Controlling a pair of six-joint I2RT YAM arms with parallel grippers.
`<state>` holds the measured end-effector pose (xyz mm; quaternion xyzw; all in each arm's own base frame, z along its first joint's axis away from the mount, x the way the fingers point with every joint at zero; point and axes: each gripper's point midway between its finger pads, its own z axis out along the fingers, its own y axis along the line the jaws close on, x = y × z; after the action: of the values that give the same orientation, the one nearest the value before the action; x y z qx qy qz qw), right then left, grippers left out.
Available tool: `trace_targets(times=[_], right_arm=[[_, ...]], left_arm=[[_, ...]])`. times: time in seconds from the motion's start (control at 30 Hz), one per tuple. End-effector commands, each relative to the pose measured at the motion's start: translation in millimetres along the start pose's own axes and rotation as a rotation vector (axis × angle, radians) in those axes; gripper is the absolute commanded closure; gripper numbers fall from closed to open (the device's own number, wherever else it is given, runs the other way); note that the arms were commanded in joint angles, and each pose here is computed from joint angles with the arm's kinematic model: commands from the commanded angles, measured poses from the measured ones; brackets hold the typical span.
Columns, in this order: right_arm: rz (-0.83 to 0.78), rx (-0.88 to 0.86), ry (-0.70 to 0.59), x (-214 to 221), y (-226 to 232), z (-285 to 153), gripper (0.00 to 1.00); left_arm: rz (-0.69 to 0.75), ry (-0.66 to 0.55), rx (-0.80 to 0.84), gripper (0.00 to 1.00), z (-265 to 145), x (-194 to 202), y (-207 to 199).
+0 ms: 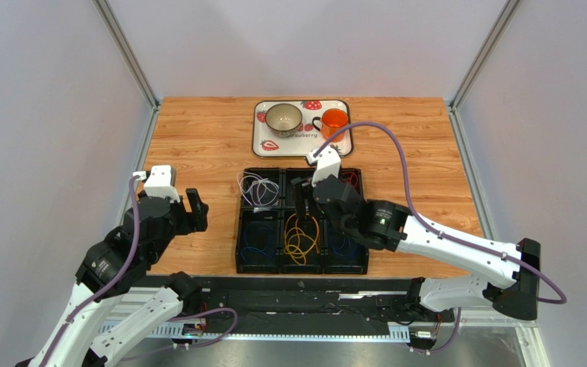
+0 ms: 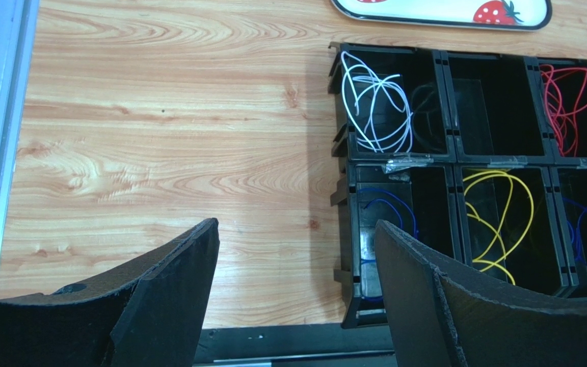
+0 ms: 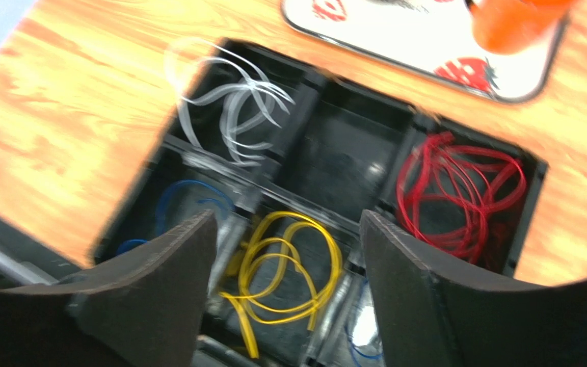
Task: Untangle the cables
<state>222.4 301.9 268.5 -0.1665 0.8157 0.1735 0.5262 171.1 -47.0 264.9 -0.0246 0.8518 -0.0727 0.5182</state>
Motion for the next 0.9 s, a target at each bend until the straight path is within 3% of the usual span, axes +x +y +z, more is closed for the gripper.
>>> trace_targets(times=[0.0,0.13,0.2,0.33,0.5,0.73,0.87], right_arm=[[0.1,0.116,-0.092,19,-26,7,0.25],[0.066,0.157,-0.044,41,-40,6,0.26],[0.039,0.188,-0.011,50,-48,4,0.26],[0.034,0.205,0.014,64,-58,-3,0.25],[0.076,0.191,0.013,75,-64,-11,0.21],[0.08,0.127,0.03,81,-64,-23,0.18],[0.093,0.135,0.004,85,-78,-34,0.17]], left_arm=[[0.003,-0.009,0.016,0.16,4,-5,-6],[0.013,0.016,0.014,0.17,8,5,-5],[-0.01,0.021,0.012,0.24,19,18,-6],[-0.011,-0.067,0.021,0.26,18,14,-1],[-0.045,-0.171,-0.025,0.21,25,10,11],[-0.103,-0.318,-0.248,0.16,49,-5,38],[-0.148,-0.39,-0.24,0.17,59,-20,30]])
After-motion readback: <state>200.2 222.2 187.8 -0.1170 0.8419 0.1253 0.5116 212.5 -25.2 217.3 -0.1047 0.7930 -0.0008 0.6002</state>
